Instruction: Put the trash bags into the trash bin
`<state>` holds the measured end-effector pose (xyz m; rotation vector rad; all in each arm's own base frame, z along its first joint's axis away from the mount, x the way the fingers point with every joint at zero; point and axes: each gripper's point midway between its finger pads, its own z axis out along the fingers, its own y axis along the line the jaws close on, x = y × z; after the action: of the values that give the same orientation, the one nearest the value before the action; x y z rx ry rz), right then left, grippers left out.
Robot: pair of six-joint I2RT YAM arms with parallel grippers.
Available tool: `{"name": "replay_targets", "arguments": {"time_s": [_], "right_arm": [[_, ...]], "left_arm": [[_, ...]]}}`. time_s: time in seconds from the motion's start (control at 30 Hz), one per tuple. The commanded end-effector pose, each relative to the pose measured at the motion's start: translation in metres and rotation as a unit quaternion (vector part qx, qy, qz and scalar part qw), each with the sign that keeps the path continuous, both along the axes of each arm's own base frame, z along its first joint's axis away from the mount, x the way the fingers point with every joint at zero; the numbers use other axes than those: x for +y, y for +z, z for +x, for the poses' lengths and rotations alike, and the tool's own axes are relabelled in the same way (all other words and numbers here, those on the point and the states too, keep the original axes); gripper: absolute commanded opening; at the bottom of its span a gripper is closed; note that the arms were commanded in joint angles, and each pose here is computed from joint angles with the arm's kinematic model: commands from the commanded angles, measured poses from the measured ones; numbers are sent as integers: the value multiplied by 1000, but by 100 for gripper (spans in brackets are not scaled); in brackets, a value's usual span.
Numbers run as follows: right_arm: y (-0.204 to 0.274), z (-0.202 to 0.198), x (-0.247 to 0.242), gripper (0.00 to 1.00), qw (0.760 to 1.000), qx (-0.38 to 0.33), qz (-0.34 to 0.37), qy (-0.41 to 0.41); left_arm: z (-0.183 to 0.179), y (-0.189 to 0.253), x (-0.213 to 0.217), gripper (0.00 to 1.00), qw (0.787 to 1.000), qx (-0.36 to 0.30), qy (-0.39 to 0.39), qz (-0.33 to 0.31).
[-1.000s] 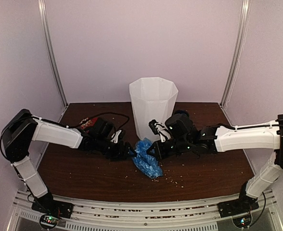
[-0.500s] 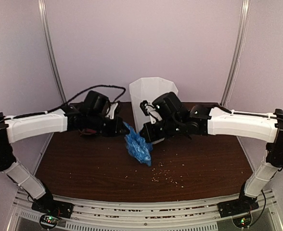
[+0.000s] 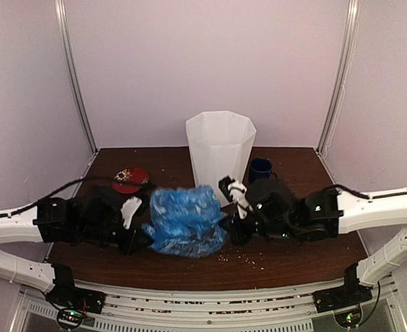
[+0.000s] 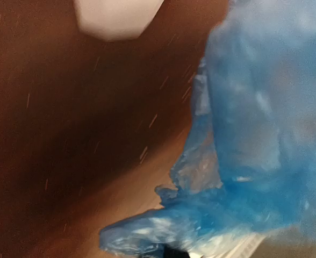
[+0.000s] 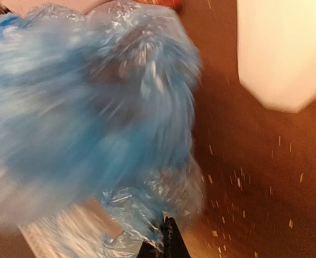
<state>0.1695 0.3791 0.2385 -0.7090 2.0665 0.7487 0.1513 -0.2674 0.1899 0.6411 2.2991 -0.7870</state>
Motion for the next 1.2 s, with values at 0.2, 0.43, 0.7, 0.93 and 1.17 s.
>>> {"name": "replay_targets", "arguments": {"time_s": [0.2,0.43,0.7,0.93,1.17], "right_arm": [[-53,5,-11,0,997,65,-5,-44],[-69,13,14,0,997,57,25,-37],[-88,43,25,0,998,5,30,-57],[-103,74,-7,0,990,-23,34,-134],[-131,93,-12,0,986,-25,1,-165]], "left_arm": [[15,-39,30,0,994,14,103,40],[30,-66,9,0,994,-1,106,34],[43,-80,16,0,992,-57,101,57],[57,-104,22,0,988,-73,117,65],[93,-103,11,0,985,-91,136,54]]}}
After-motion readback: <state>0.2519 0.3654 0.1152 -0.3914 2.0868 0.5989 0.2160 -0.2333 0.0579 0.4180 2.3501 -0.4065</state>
